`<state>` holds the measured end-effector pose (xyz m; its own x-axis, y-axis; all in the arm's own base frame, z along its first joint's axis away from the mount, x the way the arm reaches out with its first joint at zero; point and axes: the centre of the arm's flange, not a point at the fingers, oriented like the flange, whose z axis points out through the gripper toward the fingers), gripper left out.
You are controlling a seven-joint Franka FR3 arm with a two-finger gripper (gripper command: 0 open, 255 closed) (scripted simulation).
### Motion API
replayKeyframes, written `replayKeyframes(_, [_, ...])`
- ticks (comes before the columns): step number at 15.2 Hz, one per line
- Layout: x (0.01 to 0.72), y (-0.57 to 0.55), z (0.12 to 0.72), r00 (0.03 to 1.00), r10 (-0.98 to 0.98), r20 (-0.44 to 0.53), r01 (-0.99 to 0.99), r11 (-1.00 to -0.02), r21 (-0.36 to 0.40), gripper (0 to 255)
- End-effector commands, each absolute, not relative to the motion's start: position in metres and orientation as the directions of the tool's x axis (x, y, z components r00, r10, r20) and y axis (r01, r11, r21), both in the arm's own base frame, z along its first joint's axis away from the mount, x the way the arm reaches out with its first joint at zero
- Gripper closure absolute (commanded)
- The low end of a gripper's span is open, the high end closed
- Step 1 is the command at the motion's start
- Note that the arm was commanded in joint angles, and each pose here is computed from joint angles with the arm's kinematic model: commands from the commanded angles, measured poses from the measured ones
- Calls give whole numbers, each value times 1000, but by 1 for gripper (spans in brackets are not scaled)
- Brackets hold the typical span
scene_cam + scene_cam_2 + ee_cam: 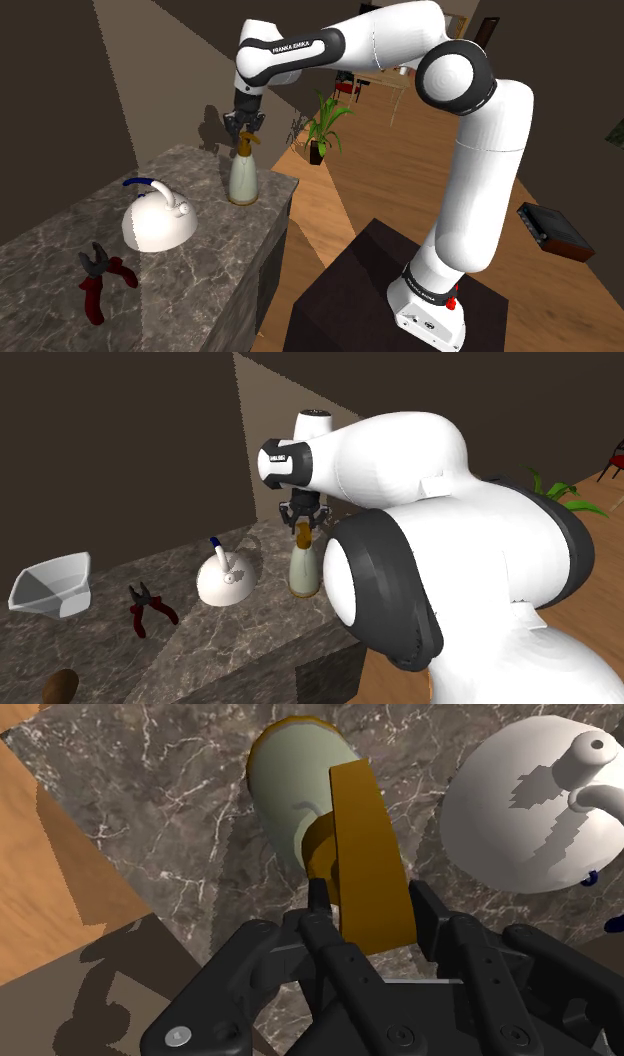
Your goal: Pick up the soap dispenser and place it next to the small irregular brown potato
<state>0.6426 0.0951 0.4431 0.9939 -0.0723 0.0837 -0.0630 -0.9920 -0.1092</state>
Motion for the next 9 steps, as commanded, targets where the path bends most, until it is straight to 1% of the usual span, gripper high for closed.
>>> replayKeyframes(1, [642, 94, 454, 994, -73, 84, -63, -992, -109, 255])
replayKeyframes(9, [642, 94, 496, 994, -73, 84, -63, -992, -109, 255])
